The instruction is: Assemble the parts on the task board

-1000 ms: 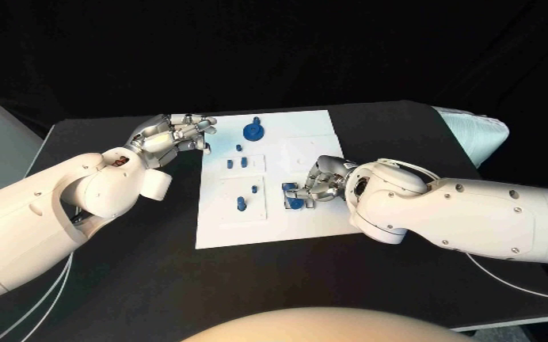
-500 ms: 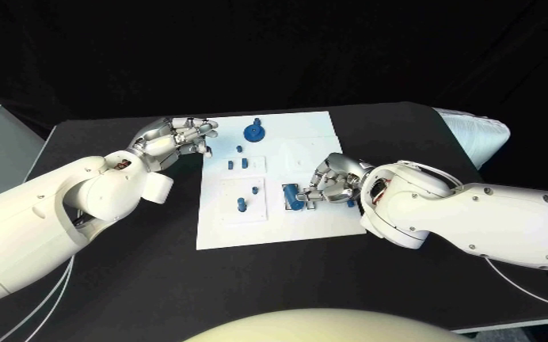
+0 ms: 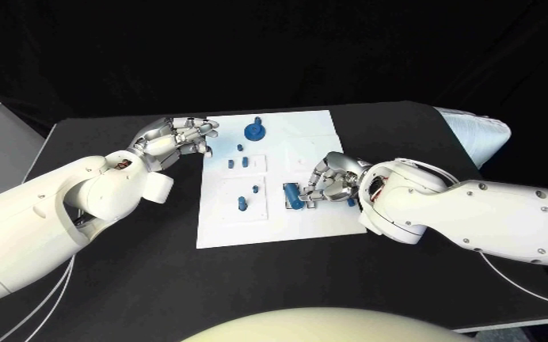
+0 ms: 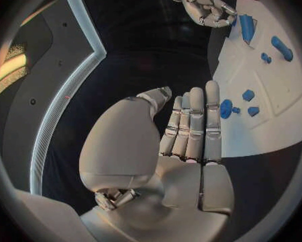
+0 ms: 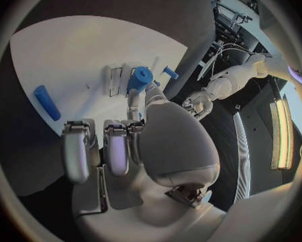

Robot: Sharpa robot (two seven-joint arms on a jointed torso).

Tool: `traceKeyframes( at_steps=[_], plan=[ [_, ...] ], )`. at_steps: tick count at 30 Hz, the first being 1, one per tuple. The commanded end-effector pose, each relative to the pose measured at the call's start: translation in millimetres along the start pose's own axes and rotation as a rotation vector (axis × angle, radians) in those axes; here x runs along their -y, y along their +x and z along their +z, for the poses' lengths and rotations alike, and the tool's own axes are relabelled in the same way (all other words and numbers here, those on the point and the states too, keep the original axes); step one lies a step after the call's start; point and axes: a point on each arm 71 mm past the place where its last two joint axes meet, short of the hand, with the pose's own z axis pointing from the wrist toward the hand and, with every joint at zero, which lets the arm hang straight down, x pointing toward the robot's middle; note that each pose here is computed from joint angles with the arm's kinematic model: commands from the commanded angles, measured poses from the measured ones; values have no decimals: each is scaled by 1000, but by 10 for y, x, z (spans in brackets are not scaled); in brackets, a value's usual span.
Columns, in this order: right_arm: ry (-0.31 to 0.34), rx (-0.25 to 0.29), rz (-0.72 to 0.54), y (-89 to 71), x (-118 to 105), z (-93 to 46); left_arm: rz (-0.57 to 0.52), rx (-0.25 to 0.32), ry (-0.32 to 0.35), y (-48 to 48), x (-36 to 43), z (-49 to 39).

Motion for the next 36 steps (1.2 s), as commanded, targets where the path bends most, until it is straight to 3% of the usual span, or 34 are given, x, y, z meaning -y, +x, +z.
traceKeyframes(
  at_steps=[1,10,22,36],
  plan=[
    [5,-10,-24,18,-2,20,-8,-11,6,20,3,1],
    [3,-16,-45,63,-43,60,-8,-10,6,17,5,-3],
    [17,44,-53,56,-58,132,-8,-10,5,15,7,-8],
    [-1,0,-60,132,-98,122,-7,-9,4,10,8,-12]
  ],
)
